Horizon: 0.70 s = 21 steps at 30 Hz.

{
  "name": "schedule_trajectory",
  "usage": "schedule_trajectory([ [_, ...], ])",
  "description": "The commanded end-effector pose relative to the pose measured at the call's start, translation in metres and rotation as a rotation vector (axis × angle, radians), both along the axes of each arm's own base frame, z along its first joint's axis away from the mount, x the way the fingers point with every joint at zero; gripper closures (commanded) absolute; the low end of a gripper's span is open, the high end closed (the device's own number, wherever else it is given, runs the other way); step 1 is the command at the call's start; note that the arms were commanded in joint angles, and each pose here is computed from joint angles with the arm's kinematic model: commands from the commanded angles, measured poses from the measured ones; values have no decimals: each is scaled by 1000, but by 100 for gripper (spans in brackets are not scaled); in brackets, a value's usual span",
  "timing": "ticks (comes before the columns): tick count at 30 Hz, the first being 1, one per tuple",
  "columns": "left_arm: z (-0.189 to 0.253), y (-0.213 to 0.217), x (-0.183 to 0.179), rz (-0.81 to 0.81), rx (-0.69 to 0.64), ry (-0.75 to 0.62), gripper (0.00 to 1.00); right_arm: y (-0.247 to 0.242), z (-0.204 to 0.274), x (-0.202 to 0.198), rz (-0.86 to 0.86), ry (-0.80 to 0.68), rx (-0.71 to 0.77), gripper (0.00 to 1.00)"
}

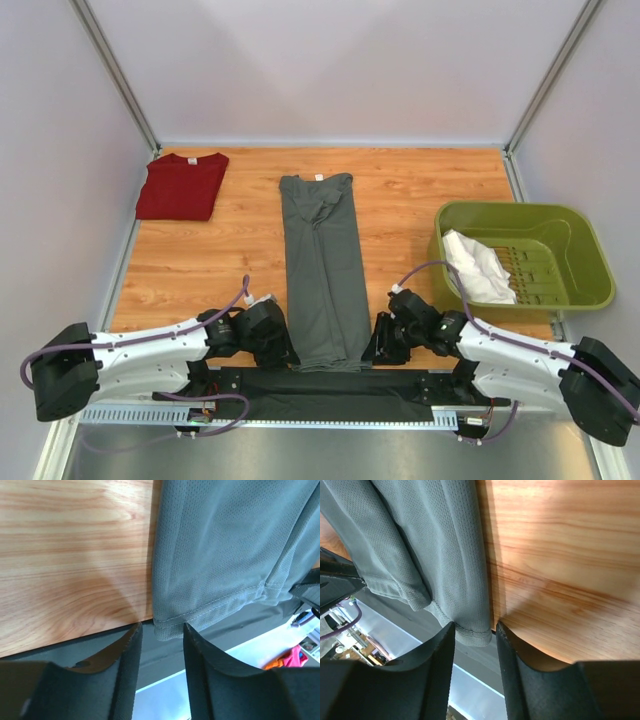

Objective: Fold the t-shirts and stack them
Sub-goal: Fold the tshirt

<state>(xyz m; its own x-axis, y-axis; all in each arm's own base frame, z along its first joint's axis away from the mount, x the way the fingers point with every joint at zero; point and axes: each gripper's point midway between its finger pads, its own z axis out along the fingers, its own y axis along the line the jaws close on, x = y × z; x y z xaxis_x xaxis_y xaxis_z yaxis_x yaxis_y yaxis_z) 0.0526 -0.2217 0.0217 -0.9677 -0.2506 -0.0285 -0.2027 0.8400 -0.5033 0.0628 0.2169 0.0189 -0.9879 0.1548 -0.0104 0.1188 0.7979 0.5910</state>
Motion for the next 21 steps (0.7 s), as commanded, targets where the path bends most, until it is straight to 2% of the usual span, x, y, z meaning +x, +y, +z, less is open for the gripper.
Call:
schedule_trajectory([
  [1, -8, 6, 3, 17, 39, -18, 55, 2, -5, 0, 1, -5, -8, 60],
  [5, -9, 4, 3, 8, 30, -19, 56, 1, -10, -2, 9, 7, -23, 64],
  [8, -10, 1, 4, -1, 29, -23, 68, 0, -11, -3, 9, 12, -29, 78],
  [9, -11, 0, 3, -3, 28, -19, 78, 0, -11, -4, 10, 10, -33, 82],
  [10, -12, -1, 3, -5, 32, -10, 88, -2, -13, -3, 6, 9, -41, 91],
  [11, -13, 0, 2, -4, 39, -5, 100, -2, -13, -3, 5, 7, -44, 94],
  [12, -13, 0, 2, -6, 43, -5, 100, -1, -11, -3, 11, 6, -42, 100],
  [17, 2, 11, 8, 22, 91, -37, 100, 8, 3, 0, 30, 6, -15, 100],
  [21, 21, 11, 17, 53, 70, -82, 100, 22, 27, 14, 6, -40, 32, 100],
])
